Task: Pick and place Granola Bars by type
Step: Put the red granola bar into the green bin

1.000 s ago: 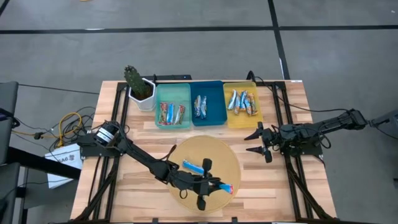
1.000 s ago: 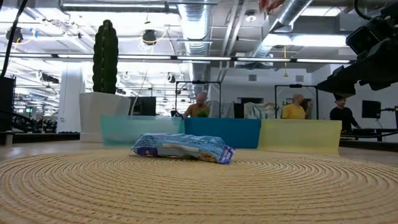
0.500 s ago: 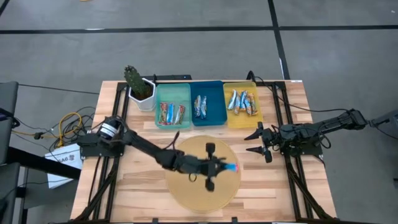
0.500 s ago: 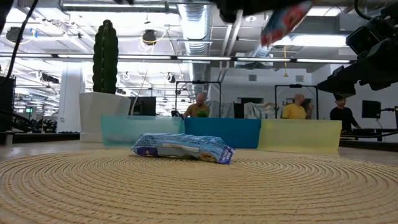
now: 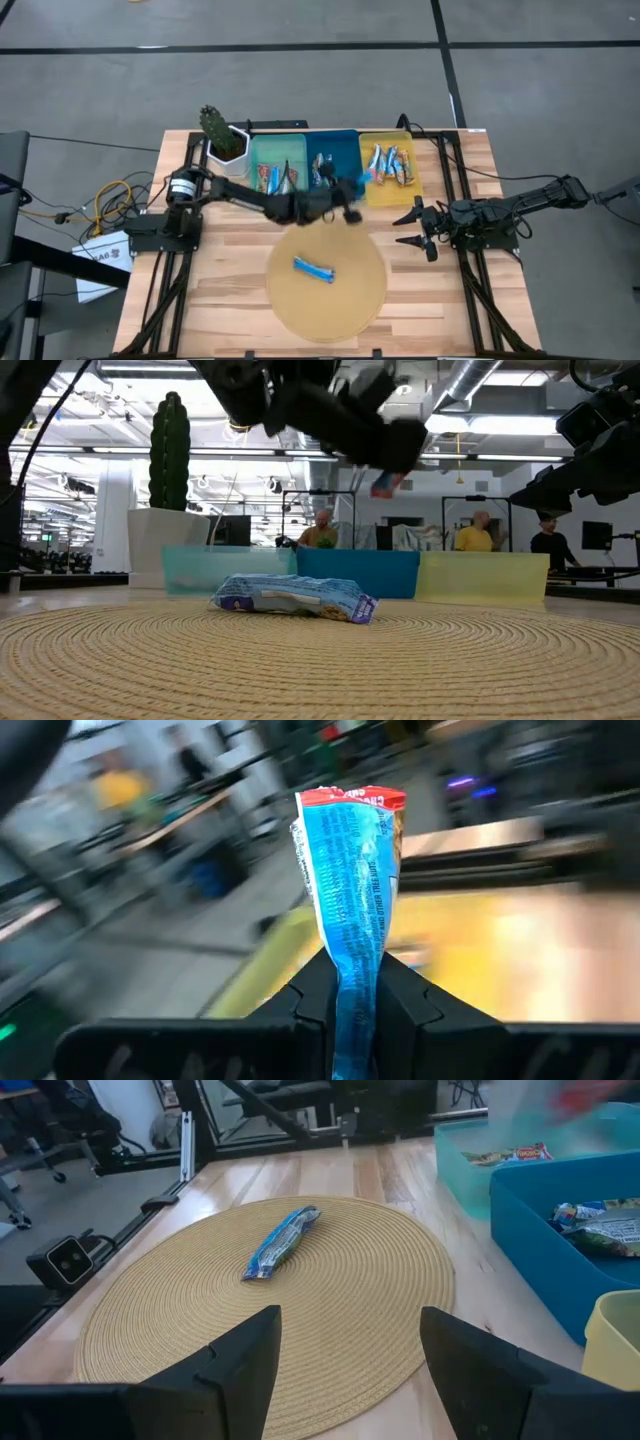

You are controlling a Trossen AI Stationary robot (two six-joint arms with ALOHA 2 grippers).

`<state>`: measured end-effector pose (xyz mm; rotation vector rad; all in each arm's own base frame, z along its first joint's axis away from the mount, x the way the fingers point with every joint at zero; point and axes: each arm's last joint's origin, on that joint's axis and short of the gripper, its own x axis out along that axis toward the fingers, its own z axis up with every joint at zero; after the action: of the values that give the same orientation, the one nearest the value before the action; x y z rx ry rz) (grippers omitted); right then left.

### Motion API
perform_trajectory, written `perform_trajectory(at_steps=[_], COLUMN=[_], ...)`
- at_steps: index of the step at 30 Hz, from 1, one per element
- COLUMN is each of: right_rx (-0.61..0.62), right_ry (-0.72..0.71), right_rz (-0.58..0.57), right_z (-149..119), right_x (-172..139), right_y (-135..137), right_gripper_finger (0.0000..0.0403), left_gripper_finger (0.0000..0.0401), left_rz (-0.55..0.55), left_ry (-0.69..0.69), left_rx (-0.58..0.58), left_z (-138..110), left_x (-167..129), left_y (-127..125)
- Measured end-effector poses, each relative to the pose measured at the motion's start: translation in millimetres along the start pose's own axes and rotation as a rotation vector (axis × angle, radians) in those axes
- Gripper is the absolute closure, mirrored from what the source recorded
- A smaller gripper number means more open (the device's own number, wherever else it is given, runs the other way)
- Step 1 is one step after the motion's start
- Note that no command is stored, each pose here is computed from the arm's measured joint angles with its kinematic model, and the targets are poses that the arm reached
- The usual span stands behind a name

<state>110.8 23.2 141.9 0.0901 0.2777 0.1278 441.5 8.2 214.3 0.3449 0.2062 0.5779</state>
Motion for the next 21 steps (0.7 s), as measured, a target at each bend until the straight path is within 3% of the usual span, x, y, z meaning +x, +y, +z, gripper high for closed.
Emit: perform_trajectory(at_steps=[5,9,13,21], right_rx=[0.0,0.0,0.0,0.0], right_ry=[0.0,0.0,0.001,0.001], right_rz=[0.0,0.0,0.0,0.0], right_z=[0,0,0,0], right_x=[0,0,0,0], right_y=[0,0,0,0], right_gripper_finger=[0.0168,0.0168,0.0168,0.0168], left_gripper_finger=[0.0365,0.0365,0.0365,0.0365], left_rz=[0.274,0.417,0.45,0.374], left_ry=[0.117,0.221,0.271,0.265], left_rx=[-0.002,0.054,0.074,0.053], left_z=[-17,-31,-40,-45], left_x=[23,34,40,46], left_y=[44,70,85,94])
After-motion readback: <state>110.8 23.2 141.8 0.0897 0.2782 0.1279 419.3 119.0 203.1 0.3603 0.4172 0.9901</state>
